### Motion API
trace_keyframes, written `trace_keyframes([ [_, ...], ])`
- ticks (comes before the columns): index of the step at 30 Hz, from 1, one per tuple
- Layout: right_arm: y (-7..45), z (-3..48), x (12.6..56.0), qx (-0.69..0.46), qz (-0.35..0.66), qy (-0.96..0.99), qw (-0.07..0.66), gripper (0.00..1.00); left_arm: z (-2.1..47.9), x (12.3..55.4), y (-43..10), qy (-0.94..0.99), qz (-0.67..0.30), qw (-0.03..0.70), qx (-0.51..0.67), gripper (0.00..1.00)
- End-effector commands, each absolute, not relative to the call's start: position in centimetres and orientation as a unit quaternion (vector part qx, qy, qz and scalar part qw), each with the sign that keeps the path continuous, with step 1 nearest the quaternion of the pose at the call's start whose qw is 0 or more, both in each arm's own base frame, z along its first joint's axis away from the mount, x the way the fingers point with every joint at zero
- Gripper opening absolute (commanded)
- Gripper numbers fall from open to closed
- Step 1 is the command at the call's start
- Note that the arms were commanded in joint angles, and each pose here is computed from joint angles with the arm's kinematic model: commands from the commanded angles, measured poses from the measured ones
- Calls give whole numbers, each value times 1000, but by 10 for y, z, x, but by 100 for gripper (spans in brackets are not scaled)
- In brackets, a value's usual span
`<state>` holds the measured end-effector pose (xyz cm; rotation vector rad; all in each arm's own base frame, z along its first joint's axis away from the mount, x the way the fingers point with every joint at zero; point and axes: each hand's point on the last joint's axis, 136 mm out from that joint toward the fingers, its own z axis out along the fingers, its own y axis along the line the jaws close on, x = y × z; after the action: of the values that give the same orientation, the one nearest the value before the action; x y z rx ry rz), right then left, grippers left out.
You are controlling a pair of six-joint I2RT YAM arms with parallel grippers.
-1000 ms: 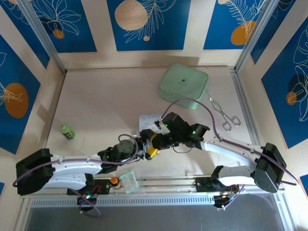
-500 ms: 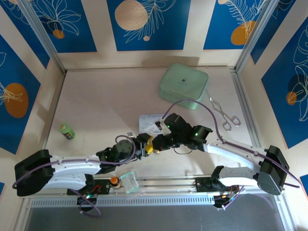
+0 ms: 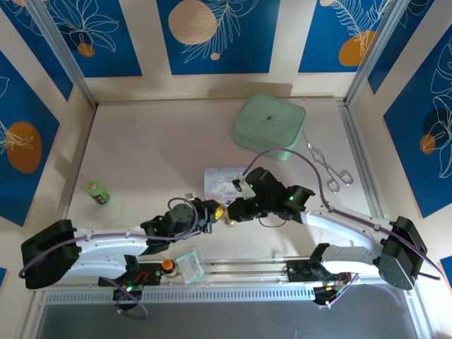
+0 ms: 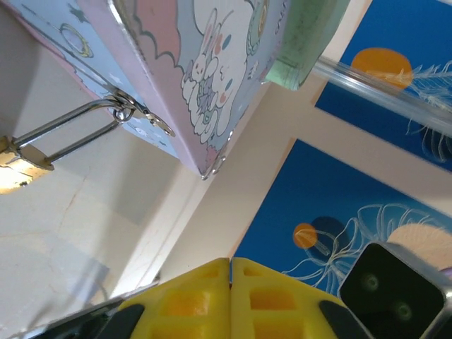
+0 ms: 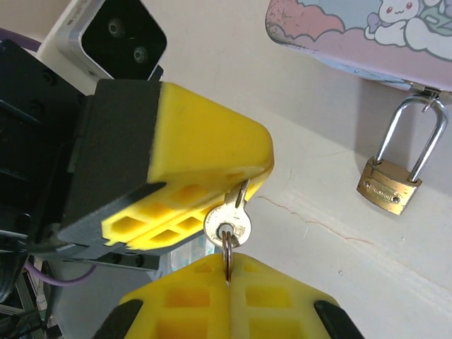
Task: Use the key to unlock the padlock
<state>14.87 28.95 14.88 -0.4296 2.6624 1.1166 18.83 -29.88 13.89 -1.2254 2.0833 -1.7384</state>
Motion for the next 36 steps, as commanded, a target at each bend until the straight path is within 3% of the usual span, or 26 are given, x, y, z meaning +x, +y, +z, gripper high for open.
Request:
trace_keyframes([
  [1, 287, 151, 145, -149, 392, 902, 106, 4, 141, 192, -299, 701, -583, 93, -401, 0],
  [4, 287, 152, 146, -149, 397, 899, 110, 4, 146, 196, -299, 702, -586, 105, -390, 0],
  [6, 286, 154, 147, -147, 403, 896, 113, 11, 150, 200, -298, 706, -586, 123, -379, 0],
  [8, 283, 158, 153, -125, 422, 891, 116, 48, 159, 207, -292, 715, -577, 168, -357, 0],
  [12, 277, 181, 174, -78, 489, 854, 158, 98, 183, 224, -277, 722, -559, 279, -298, 0],
  [17, 281, 214, 198, -72, 573, 794, 190, 95, 223, 238, -266, 688, -570, 378, -243, 0],
  [21, 294, 243, 210, -98, 618, 749, 218, 81, 256, 240, -266, 664, -581, 428, -198, 0],
  [26, 308, 264, 214, -126, 642, 720, 231, 65, 288, 241, -266, 620, -618, 451, -175, 0],
  [36, 321, 282, 218, -137, 685, 676, 234, 50, 308, 242, -272, 583, -648, 459, -169, 0],
])
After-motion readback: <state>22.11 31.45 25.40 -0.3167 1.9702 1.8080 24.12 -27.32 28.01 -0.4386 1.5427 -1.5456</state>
